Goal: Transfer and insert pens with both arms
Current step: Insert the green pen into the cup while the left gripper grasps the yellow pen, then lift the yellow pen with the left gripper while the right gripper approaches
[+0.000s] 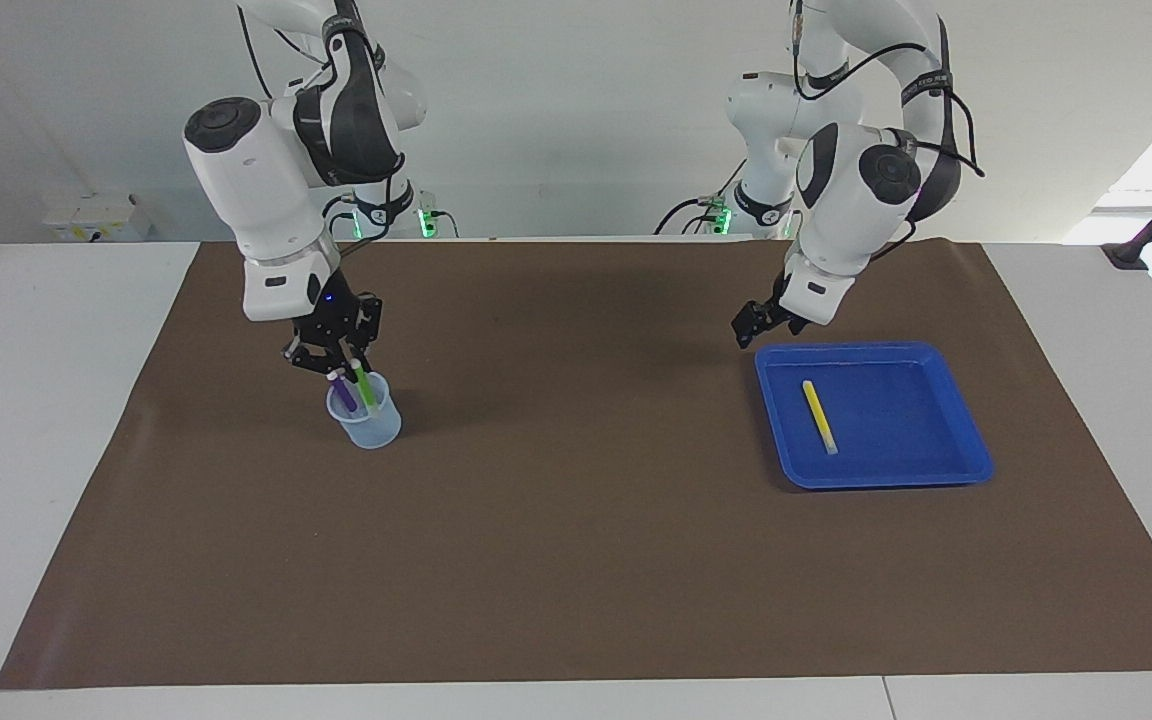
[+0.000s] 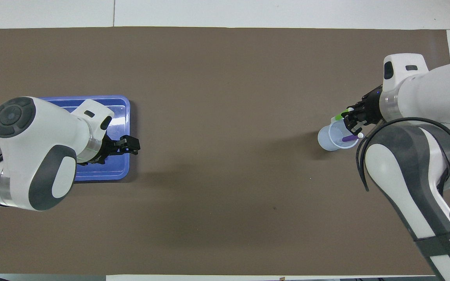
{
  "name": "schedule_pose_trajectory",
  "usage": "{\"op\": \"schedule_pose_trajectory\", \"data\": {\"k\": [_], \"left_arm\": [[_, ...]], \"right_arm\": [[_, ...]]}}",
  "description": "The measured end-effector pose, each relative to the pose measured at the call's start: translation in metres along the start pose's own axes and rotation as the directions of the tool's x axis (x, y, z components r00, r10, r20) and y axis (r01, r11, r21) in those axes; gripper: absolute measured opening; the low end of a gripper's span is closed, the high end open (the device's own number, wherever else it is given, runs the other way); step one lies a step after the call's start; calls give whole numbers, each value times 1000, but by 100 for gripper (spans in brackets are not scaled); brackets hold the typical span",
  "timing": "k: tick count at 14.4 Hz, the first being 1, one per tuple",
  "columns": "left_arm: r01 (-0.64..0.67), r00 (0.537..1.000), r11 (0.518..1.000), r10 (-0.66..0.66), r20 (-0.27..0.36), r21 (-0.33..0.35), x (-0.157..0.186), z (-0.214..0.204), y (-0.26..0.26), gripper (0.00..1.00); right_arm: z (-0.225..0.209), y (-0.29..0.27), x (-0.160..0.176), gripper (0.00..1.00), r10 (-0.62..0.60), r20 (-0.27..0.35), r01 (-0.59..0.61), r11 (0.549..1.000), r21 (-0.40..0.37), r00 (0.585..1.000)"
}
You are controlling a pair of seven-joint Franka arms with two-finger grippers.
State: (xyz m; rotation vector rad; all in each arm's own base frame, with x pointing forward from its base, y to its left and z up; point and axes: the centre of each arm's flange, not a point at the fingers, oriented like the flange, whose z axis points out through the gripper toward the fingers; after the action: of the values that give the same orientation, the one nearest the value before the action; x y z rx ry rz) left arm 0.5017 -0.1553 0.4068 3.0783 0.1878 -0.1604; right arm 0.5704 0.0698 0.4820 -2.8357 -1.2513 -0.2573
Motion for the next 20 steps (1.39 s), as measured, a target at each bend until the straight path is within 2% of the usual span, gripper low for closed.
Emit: {"op": "schedule_pose_trajectory", "data": {"k": [3, 6, 10, 13, 15, 16, 17, 18, 20], "left_arm": [[-56, 998, 998, 56, -12, 17, 29, 29, -30, 100], [-42, 999, 999, 43, -24, 20, 48, 59, -48, 100], [-88, 996, 996, 88, -27, 23, 63, 85, -64, 100], [-101, 994, 995, 101, -36, 23, 69, 91, -75, 96], [-104, 994, 994, 105, -42, 23, 72, 96, -75, 85], [-105, 994, 994, 106, -40, 24, 74, 100, -74, 85], [-106, 993, 994, 107, -41, 25, 75, 101, -74, 77], [-111, 993, 994, 112, -47, 24, 76, 99, -74, 66], [-115, 992, 993, 116, -51, 24, 77, 97, -73, 60]], "right_arm": [[2, 4, -12, 18, 17, 1, -17, 1000, -4, 1000], [37, 4, -33, 18, 30, 43, -31, 999, 27, 999], [43, 3, -36, 18, 30, 51, -32, 999, 33, 998], [43, 4, -37, 18, 34, 52, -35, 999, 33, 998], [46, 3, -39, 18, 35, 56, -38, 999, 37, 998], [46, 3, -40, 22, 36, 58, -39, 999, 38, 998], [46, 4, -40, 31, 37, 57, -40, 999, 37, 998], [45, 5, -40, 44, 38, 56, -40, 999, 36, 998], [30, 7, -34, 65, 49, 46, -50, 998, 41, 998]]}}
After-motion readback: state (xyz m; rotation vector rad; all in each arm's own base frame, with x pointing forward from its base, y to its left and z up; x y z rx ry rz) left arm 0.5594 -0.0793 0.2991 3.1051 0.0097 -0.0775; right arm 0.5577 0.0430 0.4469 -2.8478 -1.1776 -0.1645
